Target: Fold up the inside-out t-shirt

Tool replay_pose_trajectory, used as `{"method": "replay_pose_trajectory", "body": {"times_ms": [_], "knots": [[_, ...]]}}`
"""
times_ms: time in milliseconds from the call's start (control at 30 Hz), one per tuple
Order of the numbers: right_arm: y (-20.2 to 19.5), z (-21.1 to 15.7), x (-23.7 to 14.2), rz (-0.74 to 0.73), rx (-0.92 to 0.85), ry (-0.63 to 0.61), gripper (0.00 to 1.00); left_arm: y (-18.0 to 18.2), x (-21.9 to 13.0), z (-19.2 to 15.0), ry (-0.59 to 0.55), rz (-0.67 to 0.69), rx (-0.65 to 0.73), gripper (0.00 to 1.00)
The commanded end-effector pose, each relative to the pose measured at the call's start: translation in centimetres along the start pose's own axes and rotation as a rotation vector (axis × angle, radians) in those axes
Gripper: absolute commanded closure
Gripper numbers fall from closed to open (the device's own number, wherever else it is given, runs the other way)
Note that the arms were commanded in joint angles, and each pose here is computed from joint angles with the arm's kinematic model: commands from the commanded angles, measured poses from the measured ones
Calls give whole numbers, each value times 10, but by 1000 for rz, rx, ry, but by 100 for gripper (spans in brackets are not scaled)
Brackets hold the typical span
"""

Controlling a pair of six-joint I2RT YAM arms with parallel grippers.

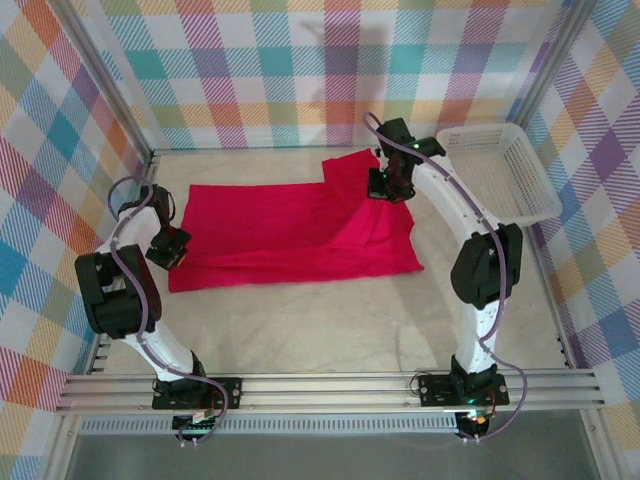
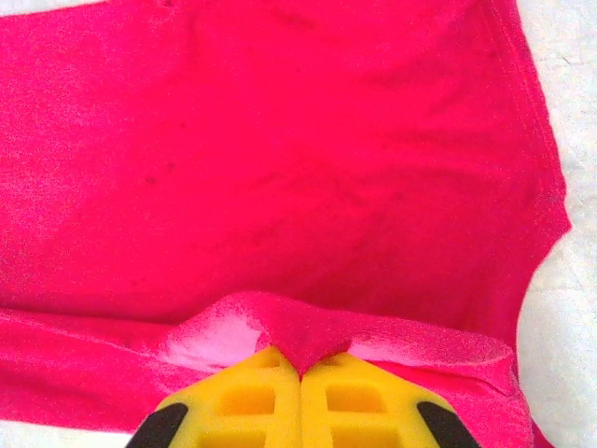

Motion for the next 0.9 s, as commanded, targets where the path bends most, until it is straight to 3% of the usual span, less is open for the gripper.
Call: {"method": "replay_pose_trajectory", "body": {"times_ms": [0, 133, 267, 300, 367, 400, 500, 633, 767, 867], "knots": [[-2, 7, 3, -2, -5, 23, 100, -4, 1, 7, -6, 15, 1, 100], [-3, 11, 8, 3, 2, 23, 100, -12, 3, 12, -7, 8, 17, 100], [-5, 30, 22, 9, 37, 26, 93, -22, 2, 25, -20, -23, 51, 71], [-5, 35, 27, 13, 46, 34, 88, -25, 0, 29, -24, -27, 59, 65], [-3, 48, 37, 34, 69, 59, 60, -28, -6, 38, -26, -11, 78, 57], [-3, 52, 40, 33, 82, 70, 52, -29, -10, 40, -26, 3, 83, 54], [-3, 54, 40, 29, 100, 104, 43, -31, -33, 30, -76, 44, 126, 50], [-14, 25, 33, 63, 119, 150, 41, -40, -56, -21, -131, -35, 223, 46], [-34, -29, 42, 199, 198, 207, 39, -46, -41, -63, -40, -217, 245, 45], [-48, -60, 60, 266, 261, 261, 39, -43, -26, -71, 6, -238, 242, 45]]}}
Point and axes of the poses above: each hand's point on the last joint's axis, 136 mm out from that joint toward the fingers, its own x axis out along the fingers, its own y axis along the line the jaws close on, z = x × y, the point moved 9 cm from there along -x, back along the fingers, and after that the axes turned 15 degrees about x, right-handed, at the moved point
